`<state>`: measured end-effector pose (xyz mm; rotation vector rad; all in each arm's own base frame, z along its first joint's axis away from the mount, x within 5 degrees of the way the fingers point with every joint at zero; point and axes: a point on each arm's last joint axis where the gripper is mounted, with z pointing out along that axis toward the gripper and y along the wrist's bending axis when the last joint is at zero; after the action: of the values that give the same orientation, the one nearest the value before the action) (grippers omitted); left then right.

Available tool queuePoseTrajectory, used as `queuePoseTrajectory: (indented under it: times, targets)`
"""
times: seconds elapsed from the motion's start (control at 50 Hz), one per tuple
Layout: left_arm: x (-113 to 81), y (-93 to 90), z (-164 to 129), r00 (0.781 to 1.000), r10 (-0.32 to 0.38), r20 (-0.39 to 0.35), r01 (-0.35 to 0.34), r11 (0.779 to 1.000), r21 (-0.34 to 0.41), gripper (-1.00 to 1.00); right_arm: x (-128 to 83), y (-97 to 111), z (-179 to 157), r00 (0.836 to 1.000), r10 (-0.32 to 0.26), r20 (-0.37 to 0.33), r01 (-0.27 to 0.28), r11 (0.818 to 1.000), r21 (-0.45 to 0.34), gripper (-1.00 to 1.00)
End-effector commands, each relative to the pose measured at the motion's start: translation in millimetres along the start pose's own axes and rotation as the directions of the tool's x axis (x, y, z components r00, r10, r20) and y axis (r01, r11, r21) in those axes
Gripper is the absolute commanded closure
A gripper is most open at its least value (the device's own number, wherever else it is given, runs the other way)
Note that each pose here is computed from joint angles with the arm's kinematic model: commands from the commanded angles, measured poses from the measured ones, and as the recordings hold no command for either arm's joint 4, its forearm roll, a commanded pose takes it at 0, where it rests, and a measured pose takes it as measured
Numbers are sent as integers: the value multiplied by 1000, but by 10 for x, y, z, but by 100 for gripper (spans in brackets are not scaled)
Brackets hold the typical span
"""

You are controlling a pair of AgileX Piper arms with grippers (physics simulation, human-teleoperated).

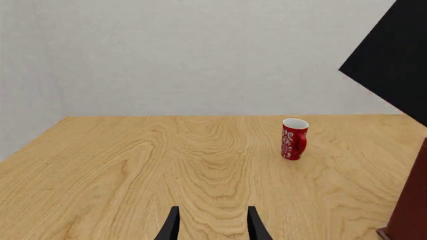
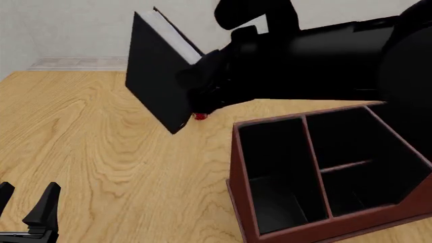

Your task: Pick up the book and place it in the left compartment of the caddy.

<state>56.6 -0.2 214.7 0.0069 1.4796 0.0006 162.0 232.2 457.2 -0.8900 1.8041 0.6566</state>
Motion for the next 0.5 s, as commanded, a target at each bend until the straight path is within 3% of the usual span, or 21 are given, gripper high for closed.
queuePoseTrajectory:
  times: [0.02, 0.5]
  targets:
    - [4, 2, -2, 1000, 0, 0, 0, 1000, -4, -100, -57, -76, -402, 995, 62, 77, -64, 998, 22, 100]
    - [3, 2, -3, 1000, 1, 1, -1, 1000, -4, -100, 88, -160, -1062, 984, 100, 150, -110, 992, 62, 100]
